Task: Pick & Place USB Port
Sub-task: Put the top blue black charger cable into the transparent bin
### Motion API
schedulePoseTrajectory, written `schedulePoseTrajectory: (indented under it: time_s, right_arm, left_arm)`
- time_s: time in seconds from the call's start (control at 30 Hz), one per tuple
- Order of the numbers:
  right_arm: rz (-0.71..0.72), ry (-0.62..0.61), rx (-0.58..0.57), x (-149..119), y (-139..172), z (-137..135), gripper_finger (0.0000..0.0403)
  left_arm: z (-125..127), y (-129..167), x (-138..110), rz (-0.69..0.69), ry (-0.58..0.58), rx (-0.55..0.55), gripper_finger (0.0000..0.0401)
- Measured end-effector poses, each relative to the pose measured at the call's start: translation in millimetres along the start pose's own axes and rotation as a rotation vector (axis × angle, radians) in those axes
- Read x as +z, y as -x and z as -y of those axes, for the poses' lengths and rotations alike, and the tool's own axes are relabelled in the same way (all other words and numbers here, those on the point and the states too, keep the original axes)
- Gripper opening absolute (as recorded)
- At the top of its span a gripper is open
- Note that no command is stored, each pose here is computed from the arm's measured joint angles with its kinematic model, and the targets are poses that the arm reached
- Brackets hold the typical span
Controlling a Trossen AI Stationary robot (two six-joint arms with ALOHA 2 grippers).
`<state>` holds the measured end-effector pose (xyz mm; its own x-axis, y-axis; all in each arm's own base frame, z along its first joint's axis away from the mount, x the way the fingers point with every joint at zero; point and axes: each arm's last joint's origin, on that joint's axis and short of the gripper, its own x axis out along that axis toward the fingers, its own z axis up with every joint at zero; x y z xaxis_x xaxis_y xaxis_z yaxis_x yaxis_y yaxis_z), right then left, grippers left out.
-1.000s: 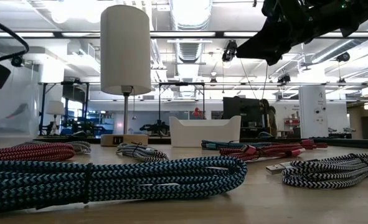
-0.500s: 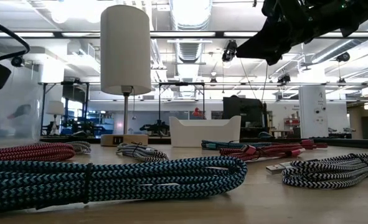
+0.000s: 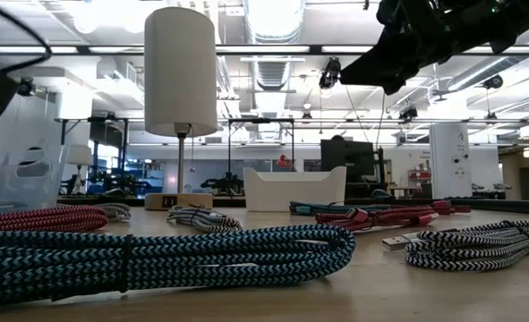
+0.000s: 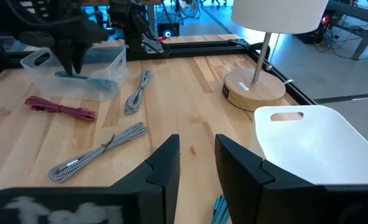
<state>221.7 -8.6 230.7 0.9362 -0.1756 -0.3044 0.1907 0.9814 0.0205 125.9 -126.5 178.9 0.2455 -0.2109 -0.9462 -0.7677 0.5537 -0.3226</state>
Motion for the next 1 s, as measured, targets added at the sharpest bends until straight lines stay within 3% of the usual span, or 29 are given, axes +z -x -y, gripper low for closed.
schedulePoseTrajectory:
  time_s: [0.13, 0.3, 0.53, 0.7, 0.8, 1.0]
  right_arm:
    - [0.000, -0.003, 0.000, 0.0, 0.0, -0.1, 0.0103]
    - [0.000, -0.020, 0.000, -0.1, 0.0, -0.1, 0.0107]
    - [-0.004, -0.082, 0.003, -0.9, 0.0, -0.1, 0.0111]
    - [-0.006, -0.099, 0.002, -1.1, 0.0, -0.1, 0.0130]
    - [-0.022, -0.098, 0.001, -2.7, 0.0, 0.0, 0.0145]
    - [-0.115, -0.190, -0.018, -12.5, -1.6, 0.5, 0.0166]
  left_arm:
    - [8.9, 18.5, -0.1, 0.030, -0.031, 0.027, 0.0087]
    - [22.4, 52.3, 2.6, 0.167, -0.079, 0.043, 0.0085]
    - [46.3, 95.9, 10.9, 0.568, -0.283, -0.047, 0.0085]
    - [51.9, 109.7, 16.4, 0.817, -0.413, -0.010, 0.0085]
    - [52.6, 111.2, 20.1, 0.851, -0.440, 0.018, 0.0085]
    - [54.3, 109.6, 32.4, 0.889, -0.375, 0.037, 0.0085]
